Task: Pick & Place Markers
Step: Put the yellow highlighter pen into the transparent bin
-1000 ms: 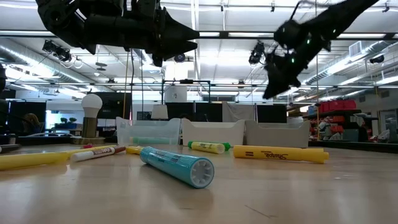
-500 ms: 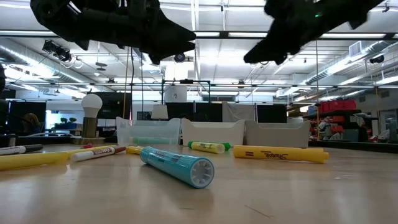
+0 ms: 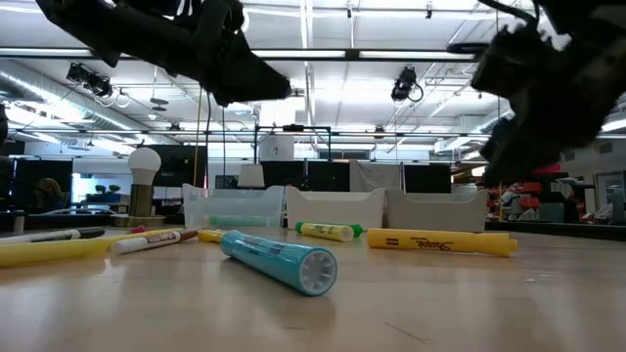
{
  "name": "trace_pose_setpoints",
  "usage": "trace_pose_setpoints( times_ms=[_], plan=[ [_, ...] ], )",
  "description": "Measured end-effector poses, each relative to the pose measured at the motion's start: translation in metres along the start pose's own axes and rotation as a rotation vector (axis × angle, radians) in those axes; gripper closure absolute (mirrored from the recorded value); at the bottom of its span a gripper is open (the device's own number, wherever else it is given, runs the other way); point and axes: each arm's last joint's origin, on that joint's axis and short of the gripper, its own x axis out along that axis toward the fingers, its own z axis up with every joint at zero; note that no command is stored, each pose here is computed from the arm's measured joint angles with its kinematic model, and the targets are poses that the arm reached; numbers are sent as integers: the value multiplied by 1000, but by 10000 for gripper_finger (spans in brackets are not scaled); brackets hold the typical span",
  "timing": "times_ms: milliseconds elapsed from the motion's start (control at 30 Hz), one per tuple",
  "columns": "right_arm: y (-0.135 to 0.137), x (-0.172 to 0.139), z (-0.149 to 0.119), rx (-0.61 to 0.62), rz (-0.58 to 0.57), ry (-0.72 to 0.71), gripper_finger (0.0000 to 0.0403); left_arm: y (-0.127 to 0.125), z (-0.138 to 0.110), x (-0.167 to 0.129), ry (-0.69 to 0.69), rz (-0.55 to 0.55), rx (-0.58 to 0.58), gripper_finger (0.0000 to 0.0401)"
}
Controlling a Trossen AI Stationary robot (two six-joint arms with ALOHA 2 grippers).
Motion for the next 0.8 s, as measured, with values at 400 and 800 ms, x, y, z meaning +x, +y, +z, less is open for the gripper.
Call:
trace_pose_setpoints(
  times_ms=[400,800],
  plan=[
    [-5,41,-33,-113,-225,25,155,0,-2,3,3,3,-25,208],
    [-12,46,-42,-161,-332,55,357,0,-2,3,3,-14,-14,208]
  ],
)
